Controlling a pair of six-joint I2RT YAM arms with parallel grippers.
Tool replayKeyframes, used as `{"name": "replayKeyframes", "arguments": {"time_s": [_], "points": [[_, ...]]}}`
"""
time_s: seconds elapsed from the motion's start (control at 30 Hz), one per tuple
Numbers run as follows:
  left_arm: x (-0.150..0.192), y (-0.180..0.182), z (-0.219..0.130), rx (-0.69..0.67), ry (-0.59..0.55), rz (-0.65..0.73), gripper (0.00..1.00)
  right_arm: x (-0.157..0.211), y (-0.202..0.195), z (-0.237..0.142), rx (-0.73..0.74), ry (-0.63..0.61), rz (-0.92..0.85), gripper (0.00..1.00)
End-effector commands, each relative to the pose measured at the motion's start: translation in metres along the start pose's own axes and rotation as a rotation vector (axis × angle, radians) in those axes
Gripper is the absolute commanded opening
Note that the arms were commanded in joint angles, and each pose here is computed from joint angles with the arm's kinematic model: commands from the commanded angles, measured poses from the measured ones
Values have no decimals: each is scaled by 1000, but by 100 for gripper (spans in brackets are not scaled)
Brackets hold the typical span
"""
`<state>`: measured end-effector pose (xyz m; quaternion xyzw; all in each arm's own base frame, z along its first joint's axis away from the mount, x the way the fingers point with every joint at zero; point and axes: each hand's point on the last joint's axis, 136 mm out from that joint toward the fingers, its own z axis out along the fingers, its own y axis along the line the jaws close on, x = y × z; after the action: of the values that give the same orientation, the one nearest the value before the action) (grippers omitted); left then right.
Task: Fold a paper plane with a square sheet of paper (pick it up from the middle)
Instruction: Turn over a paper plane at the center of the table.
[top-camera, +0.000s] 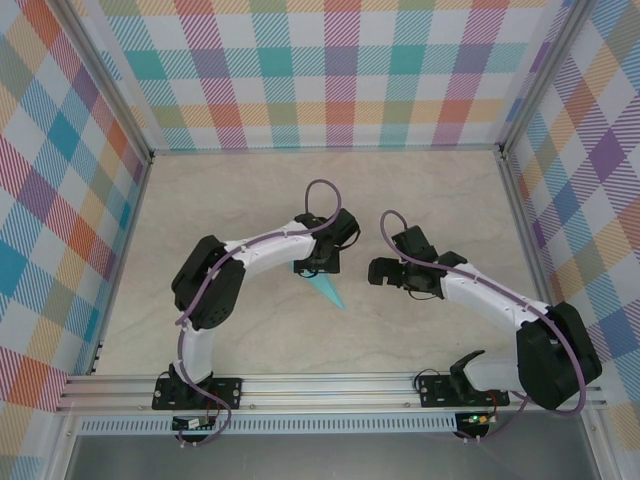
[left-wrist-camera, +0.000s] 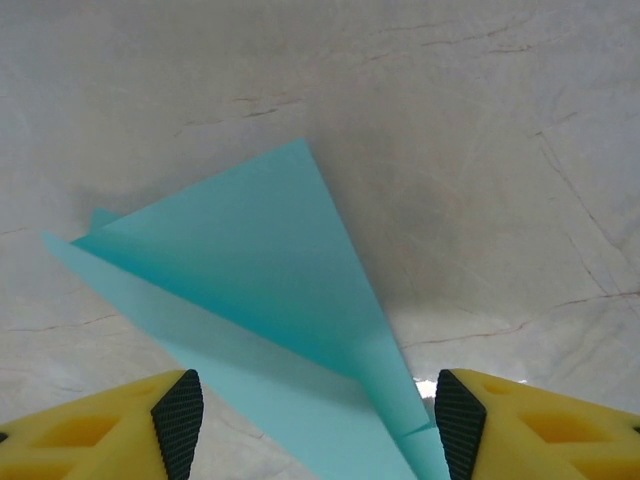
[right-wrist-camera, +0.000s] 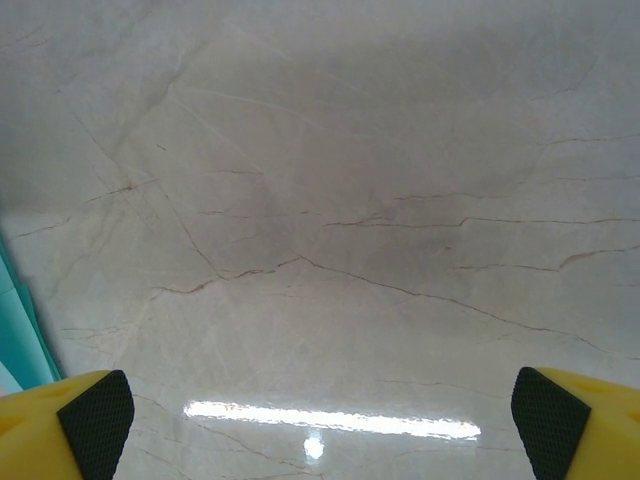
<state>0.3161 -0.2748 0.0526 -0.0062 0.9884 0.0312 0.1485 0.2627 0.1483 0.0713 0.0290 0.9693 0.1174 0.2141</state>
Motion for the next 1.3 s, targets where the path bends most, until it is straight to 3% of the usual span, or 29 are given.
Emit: {"name": "replayKeyframes", "arguments": {"time_s": [0.0, 0.8, 1.0, 1.27], "points": [[2, 7, -1, -76, 14, 17, 64, 3, -12, -2, 47, -1, 27, 100], [23, 19, -15, -2, -16, -106, 31, 6, -17, 4, 87, 30, 30, 100], [27, 20, -10, 1, -9, -127, 15, 7, -18, 6, 97, 35, 30, 100], [5, 27, -50, 46, -127, -121, 1, 2, -20, 0, 98, 3, 39, 100]]}}
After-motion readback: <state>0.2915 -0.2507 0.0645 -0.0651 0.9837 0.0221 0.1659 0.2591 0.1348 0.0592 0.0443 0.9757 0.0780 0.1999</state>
